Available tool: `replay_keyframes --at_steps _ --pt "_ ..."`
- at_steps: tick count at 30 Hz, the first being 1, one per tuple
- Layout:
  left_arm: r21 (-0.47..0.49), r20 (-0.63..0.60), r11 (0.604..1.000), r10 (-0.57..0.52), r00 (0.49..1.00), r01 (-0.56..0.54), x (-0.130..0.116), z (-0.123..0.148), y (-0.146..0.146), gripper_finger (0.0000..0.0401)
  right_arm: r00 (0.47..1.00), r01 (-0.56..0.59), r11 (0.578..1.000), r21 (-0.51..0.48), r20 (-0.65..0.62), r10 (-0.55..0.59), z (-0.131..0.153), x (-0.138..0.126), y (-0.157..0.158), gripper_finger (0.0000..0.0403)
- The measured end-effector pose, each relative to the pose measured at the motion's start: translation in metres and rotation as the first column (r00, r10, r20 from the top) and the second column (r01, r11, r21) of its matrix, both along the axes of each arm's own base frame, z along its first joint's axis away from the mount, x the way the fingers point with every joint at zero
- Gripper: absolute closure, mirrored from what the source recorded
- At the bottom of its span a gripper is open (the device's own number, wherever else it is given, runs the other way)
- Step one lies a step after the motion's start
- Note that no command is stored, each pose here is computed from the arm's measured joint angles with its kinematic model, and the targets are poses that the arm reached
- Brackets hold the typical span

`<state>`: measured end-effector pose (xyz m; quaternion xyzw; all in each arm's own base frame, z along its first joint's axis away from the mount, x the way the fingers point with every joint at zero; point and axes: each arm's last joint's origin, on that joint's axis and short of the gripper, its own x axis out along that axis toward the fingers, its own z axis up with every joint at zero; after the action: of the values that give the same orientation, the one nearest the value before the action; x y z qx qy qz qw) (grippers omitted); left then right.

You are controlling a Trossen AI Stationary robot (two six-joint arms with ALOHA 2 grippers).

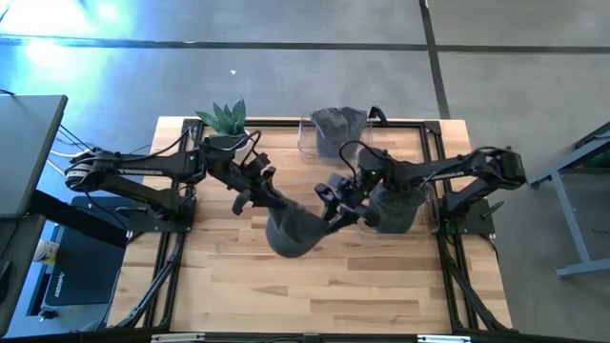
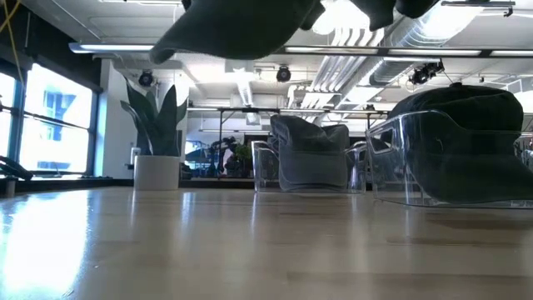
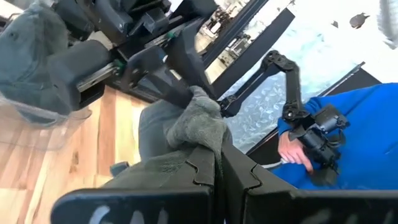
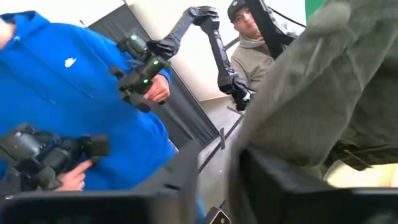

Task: Pick & Place hat
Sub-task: Put the black cap into the bottom transparent bin

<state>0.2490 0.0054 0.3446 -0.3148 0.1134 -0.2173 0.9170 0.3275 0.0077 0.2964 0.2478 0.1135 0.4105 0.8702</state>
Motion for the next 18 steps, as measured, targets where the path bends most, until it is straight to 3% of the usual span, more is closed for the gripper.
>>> replay_keyframes --at_steps 2,4,10,13,18 --pt "0.001 0.013 1.000 0.001 1.000 -0.001 -0.002 0.002 0.000 0.0401 1.000 0.009 1.000 -0.019 0.027 -0.008 0.004 -0.002 0.005 0.0354" --pt "-0.005 0.014 1.000 0.004 1.000 -0.004 -0.001 0.003 0.000 0.0401 0.998 0.034 0.999 -0.039 0.048 -0.032 0.008 -0.007 0.008 0.0389" --pt "-0.026 0.145 1.000 0.003 0.989 0.001 0.000 0.016 -0.001 0.0384 0.987 0.158 0.985 -0.069 -0.008 -0.159 0.024 -0.028 0.007 0.0393" --pt "-0.022 0.189 1.000 -0.005 0.982 0.009 0.010 0.014 -0.002 0.0339 0.979 0.204 0.974 -0.093 -0.007 -0.206 0.034 -0.042 0.005 0.0395" --pt "-0.002 0.201 1.000 0.014 0.979 -0.014 0.034 -0.002 0.000 0.0224 0.977 0.207 0.975 -0.083 -0.035 -0.211 0.040 -0.052 0.008 0.0399"
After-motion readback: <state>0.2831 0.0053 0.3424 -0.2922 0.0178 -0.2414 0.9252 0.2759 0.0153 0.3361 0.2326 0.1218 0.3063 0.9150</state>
